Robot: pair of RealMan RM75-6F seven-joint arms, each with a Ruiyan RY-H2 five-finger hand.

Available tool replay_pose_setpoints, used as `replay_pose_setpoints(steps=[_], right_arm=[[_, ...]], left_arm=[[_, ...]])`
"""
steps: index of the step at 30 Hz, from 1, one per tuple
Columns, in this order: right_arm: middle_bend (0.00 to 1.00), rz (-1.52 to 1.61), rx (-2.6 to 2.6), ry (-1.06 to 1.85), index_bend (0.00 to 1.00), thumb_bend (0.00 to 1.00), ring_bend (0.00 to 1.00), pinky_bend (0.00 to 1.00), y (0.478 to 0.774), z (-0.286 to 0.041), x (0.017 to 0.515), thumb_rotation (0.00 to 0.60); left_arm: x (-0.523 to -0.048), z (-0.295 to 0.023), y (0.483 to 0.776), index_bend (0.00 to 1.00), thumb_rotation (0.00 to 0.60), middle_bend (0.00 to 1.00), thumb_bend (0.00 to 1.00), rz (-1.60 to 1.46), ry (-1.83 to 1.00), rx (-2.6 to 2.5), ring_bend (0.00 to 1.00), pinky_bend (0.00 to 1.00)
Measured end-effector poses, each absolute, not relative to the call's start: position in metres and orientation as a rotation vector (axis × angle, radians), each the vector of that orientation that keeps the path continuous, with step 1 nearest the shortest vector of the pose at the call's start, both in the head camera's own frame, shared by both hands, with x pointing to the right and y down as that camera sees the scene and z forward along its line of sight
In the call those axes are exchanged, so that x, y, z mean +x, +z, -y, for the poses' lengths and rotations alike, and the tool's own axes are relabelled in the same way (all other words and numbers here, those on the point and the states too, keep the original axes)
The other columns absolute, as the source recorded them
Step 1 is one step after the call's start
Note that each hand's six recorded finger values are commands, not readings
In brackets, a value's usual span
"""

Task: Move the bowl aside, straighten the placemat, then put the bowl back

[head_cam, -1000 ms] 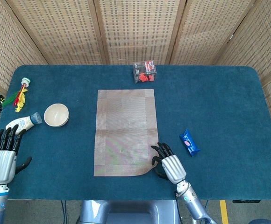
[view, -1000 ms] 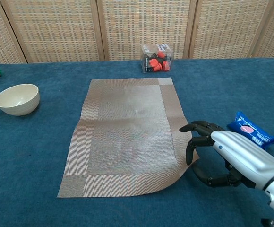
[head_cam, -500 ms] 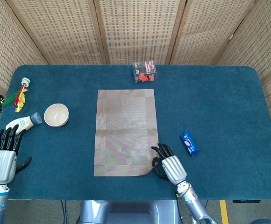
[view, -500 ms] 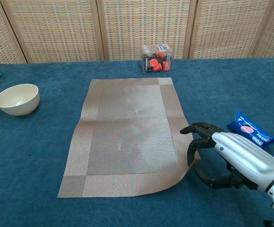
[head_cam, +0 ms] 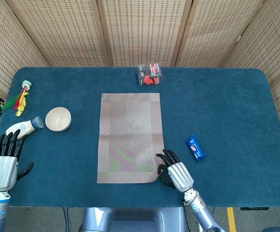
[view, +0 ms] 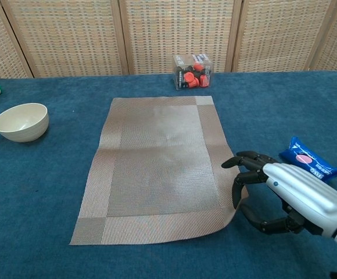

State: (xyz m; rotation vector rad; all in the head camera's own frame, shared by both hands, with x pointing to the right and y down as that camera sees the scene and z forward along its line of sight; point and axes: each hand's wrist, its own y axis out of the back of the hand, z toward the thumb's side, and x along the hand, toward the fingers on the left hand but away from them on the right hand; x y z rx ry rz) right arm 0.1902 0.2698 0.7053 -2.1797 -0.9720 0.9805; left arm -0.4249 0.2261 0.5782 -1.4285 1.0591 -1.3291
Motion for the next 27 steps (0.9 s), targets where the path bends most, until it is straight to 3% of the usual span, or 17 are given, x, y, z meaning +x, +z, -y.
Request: replay_pose_setpoints(steps=[14, 27], right_arm=[[0.25, 0.999, -2.126, 0.956, 0.63, 0.66, 0.01, 0.13, 0.692, -0.262, 0.204, 0.600], [0.27, 0.995, -1.929, 1.096, 0.65, 0.66, 0.03, 0.14, 0.682, -0.225, 0.276, 0.600]], left_arm=[[-0.424, -0.227, 0.578, 0.10, 0.600, 0.00, 0.18, -1.058, -1.324, -1.428, 0.00, 0.00], [-0.425, -0.225, 0.582, 0.10, 0.600, 0.00, 0.18, -1.052, -1.341, -1.426, 0.00, 0.00]])
